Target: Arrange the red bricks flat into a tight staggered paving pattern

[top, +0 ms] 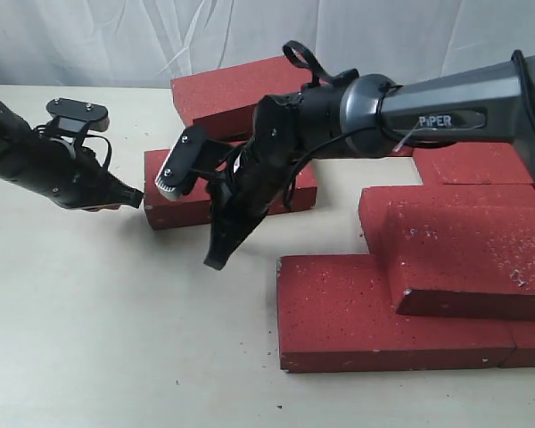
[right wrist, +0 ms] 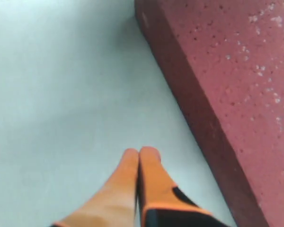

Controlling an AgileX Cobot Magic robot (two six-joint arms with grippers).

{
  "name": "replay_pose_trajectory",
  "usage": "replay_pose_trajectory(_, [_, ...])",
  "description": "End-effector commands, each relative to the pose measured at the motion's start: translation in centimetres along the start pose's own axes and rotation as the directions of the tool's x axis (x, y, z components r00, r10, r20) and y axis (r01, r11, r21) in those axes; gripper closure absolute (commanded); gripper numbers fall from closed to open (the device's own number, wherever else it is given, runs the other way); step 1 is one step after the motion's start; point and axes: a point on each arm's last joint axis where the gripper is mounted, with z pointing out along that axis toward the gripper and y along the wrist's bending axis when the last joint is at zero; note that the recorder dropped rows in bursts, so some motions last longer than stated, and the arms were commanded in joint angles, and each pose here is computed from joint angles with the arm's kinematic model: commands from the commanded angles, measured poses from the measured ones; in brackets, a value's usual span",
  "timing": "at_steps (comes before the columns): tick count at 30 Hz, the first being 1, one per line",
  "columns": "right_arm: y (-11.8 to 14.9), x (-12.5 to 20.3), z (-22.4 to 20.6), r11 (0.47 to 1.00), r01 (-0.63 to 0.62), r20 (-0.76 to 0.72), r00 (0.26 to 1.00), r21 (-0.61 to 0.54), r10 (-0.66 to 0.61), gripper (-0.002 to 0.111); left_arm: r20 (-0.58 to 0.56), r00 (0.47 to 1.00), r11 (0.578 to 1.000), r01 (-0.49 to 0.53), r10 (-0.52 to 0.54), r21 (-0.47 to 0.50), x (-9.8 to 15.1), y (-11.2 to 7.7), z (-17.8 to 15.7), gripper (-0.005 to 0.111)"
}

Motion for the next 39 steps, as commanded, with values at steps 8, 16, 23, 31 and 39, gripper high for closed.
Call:
replay_pose_trajectory(8, [-10.5,7.6,-5.2,0.871,-0.469,0.066,0.883,0.147,0.465,0.108,-0.006,1.0,0.999,-0.024,0.024,0.037,-1.7,0.1,1.3,0.107])
replay_pose_trajectory(16, [-11.8,9.5,-1.9,0.849,-0.492,0.08,0.87,0.195,0.486,0.108,-0.006,1.0,0.998,-0.019,0.019,0.054,-2.8,0.3,2.7,0.107])
replay_pose_trajectory(23, [-11.7,9.5,-1.8,0.846,-0.5,0.078,0.866,0.186,0.495,0.108,0.042,0.999,0.999,-0.005,0.003,0.05,-4.1,0.1,2.6,0.107])
replay_pose_trajectory(31, [-11.6,9.6,-1.8,0.847,-0.5,0.065,0.865,0.177,0.497,0.108,0.097,0.995,0.999,-0.035,0.035,0.005,-4.8,-0.5,2.8,0.107])
replay_pose_trajectory(39, [-11.2,9.5,-2.5,0.854,-0.499,0.031,0.865,0.147,0.5,0.108,0.118,0.992,0.999,-0.034,0.036,-0.022,-5.0,-0.3,2.8,0.107])
